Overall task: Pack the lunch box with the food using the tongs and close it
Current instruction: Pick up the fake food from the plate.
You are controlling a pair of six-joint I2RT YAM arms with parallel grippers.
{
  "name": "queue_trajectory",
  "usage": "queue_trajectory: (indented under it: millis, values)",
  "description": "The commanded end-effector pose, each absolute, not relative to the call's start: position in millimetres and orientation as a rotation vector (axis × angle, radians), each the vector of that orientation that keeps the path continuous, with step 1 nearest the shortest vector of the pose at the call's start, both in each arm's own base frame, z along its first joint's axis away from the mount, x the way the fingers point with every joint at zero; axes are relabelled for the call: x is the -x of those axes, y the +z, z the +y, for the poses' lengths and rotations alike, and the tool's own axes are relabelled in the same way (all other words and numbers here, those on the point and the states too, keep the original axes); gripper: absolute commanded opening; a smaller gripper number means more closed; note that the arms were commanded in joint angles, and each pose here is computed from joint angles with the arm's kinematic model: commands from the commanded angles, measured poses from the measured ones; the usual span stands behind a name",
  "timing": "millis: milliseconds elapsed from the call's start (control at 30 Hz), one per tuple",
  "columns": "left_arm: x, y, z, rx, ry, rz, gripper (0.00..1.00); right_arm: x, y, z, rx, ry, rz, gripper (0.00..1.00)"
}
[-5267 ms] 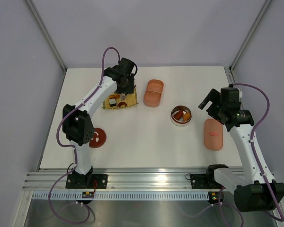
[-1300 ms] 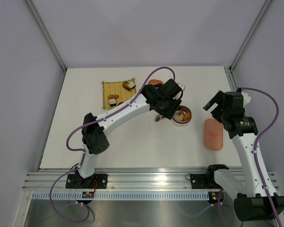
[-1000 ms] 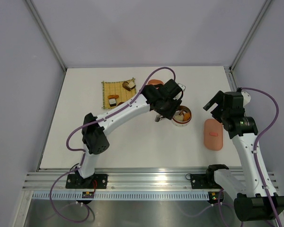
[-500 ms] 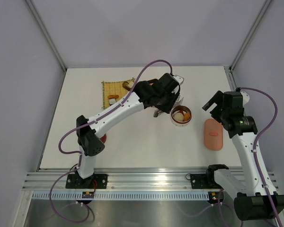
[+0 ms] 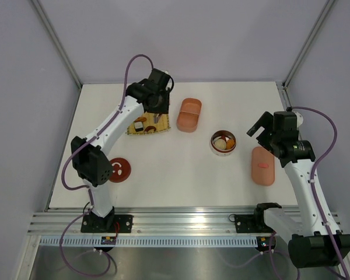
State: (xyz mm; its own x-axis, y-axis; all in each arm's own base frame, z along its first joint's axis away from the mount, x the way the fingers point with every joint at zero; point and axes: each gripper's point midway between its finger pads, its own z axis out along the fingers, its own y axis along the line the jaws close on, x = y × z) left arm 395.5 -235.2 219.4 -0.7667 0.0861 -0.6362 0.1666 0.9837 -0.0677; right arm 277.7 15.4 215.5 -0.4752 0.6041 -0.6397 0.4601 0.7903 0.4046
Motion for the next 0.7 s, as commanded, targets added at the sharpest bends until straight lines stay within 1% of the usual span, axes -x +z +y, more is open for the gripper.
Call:
queue_trajectory:
  millis: [0, 100, 267, 433, 667]
  values:
    - [-420, 234, -212, -0.018, -0.161, 2.369, 0.41, -287, 227, 20, -0.741, 0.258, 2.14, 1.0]
    - [-432, 220, -205, 0.039, -0.172, 2.398, 0.44, -290, 225, 21, -0.739, 0.262, 2.149, 0.99]
    - [-450, 210, -195, 0.115, -0.137, 2.393, 0.45, -291, 224, 22, -0.734, 0.264, 2.159, 0.99]
    - [-457, 203, -208, 0.114, -0.245, 2.405, 0.49, -290, 219, 23, -0.737, 0.267, 2.172, 0.99]
    - [-469, 187, -205, 0.146, -0.18, 2.423, 0.5, -290, 218, 23, -0.732, 0.261, 2.178, 0.99]
